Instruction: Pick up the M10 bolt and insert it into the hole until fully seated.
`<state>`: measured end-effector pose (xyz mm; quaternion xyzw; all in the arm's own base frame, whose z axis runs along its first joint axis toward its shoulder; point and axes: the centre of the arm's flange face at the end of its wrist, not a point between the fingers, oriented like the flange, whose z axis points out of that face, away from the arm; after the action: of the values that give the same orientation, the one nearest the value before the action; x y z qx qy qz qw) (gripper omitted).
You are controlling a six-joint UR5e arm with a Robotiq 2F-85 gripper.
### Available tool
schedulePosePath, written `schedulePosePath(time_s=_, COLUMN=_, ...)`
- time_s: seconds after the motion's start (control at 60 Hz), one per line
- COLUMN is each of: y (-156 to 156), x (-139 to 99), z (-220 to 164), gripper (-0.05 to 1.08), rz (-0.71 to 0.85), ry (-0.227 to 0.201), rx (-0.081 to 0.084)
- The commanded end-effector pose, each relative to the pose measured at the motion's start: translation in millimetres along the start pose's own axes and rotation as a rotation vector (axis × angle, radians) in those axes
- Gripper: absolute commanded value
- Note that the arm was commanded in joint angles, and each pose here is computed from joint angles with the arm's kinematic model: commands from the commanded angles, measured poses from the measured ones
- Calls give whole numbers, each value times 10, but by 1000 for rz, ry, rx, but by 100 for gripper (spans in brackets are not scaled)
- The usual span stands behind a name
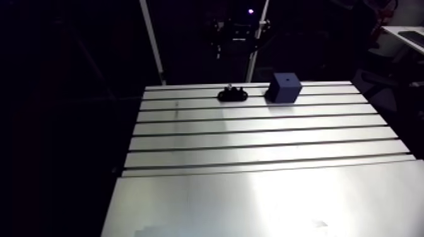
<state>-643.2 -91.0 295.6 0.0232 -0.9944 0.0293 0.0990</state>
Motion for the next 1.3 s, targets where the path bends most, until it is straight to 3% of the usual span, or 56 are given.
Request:
schedulePosePath(time_s=0.017, y=27, x=7, z=193, gripper=7, rz=3, ry=-7, rx=-1)
schedulePosePath(time_s=0.367, y=24, x=-55, z=441, gripper=22, rz=9, ry=-40, rx=-2)
schedulePosePath(time_s=0.633, y=43, x=-90, z=518, gripper=28, rz=9, ry=-53, rx=-37)
schedulePosePath(time_s=1.05, y=5, x=-153, z=726, gripper=29, rz=0, ry=-66, rx=-36)
schedulePosePath(time_s=1.3, y=9, x=-153, z=788, gripper=37, rz=2, ry=-73, rx=-34)
